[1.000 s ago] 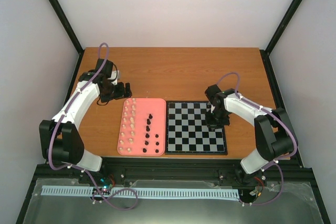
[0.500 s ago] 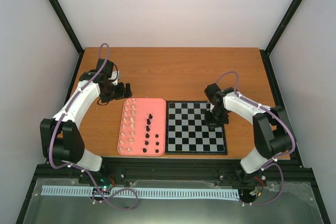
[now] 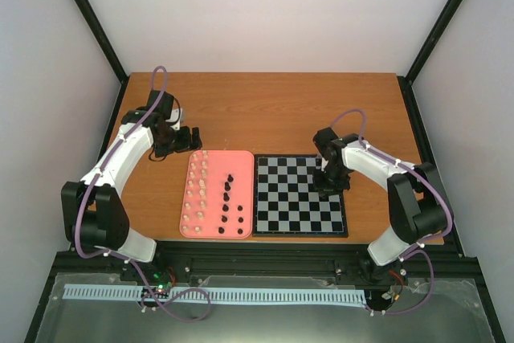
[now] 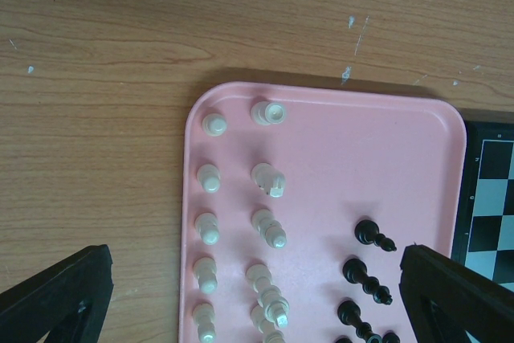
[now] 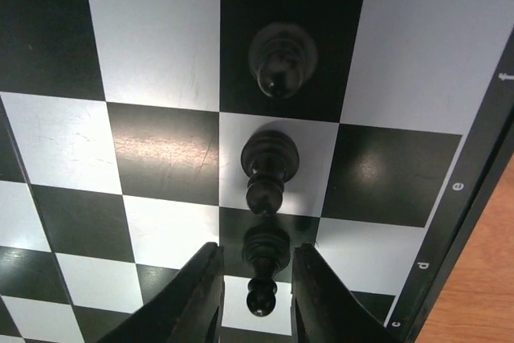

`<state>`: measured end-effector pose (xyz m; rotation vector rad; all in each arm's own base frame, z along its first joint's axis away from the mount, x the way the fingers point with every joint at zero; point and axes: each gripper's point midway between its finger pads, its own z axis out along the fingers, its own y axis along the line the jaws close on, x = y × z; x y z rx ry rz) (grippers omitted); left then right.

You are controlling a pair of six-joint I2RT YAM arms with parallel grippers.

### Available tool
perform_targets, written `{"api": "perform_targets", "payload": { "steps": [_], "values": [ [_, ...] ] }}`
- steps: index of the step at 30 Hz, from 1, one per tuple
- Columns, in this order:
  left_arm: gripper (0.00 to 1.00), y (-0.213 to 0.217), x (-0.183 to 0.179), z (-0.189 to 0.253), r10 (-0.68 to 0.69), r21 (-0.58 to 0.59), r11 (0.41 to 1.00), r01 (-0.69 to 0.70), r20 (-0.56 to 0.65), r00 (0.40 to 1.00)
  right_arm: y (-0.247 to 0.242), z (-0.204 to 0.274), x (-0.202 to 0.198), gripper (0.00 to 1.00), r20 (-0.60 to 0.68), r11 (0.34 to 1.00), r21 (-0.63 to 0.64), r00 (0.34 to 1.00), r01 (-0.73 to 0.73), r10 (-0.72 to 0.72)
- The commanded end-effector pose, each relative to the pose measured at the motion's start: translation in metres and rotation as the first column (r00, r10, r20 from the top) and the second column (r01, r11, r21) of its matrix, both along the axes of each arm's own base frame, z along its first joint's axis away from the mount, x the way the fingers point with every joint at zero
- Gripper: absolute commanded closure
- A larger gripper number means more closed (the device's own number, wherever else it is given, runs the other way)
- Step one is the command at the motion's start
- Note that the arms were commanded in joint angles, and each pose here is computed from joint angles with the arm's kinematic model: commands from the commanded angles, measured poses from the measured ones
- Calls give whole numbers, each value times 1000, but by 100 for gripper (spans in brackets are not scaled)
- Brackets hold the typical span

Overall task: Set up the chess pieces on the board
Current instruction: Place the chess piece on the chessboard, then pick up the chess piece from the storage box.

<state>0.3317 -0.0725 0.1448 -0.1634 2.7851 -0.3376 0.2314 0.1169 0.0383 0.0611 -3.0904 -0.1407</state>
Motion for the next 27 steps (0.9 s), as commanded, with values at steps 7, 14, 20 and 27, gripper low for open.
{"api": "perform_targets", "payload": {
  "steps": [7, 14, 20, 27],
  "values": [
    [0, -2, 5, 6, 3, -6, 1000, -3, 20, 1000, 6, 50, 8, 62, 103, 998, 60, 995, 8, -15],
    [0, -3, 6, 6, 4, -11, 1000, -3, 20, 1000, 60, 93, 11, 50, 163, 986, 59, 976, -158, 146],
    [0, 1, 4, 7, 4, 8, 1000, -4, 18, 1000, 151, 77, 15, 47, 152, 930, 93, 928, -357, 341],
    [0, -5, 4, 10, 3, -27, 1000, -2, 29, 1000, 230, 54, -7, 47, 135, 831, 133, 841, -540, 524]
  ]
}}
